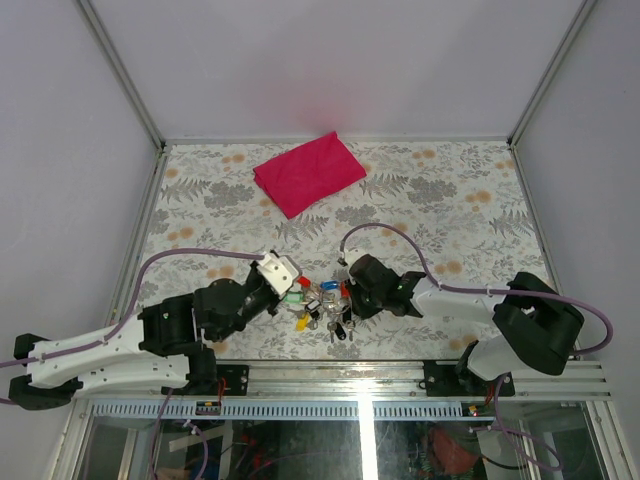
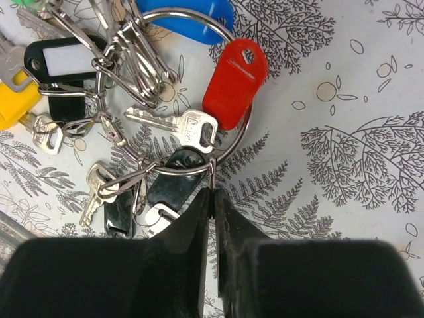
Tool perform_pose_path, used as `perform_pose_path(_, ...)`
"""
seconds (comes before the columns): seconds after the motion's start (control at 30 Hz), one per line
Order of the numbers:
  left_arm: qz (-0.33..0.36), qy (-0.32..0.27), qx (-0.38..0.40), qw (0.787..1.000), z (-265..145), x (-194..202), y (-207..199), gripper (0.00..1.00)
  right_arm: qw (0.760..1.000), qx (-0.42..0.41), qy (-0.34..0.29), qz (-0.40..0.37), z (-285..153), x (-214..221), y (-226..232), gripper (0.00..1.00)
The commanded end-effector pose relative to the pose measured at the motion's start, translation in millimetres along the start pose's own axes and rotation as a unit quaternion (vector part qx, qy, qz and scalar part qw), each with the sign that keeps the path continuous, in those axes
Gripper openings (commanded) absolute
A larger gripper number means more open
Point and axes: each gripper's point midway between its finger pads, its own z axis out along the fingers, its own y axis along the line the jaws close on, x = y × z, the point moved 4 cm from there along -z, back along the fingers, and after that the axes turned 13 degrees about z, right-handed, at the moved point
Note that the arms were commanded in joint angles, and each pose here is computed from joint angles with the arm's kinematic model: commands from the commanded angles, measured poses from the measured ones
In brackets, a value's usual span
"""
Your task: Put the keys on the keyring
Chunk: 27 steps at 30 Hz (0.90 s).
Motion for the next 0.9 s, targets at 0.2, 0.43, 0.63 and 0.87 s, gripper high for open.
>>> perform_pose_path(0.2,-0.013,-0.011,-0.024,1.000,-4,-1,8,0.17,0.999,0.015,-0.005,-0.033,-32,-14,7,0.00)
perform_pose_path(0.43,-0.019,-0.061,-0.012,0.998,-8,-13,9,0.19,0.998,-0.027,-0.026,-0.048,-83,-42,33,0.00)
perform_pose_path(0.63,-0.033,-0.129,-0.020,0.991,-16,-32,16,0.33,0.996,-0.070,-0.016,-0.049,-125,-58,58,0.00)
perform_pose_path(0.87,-0.005,-0.189,0.001,0.982,-11,-54,10,0.40,0.991,-0.121,-0.042,-0.047,-178,-87,87,0.00)
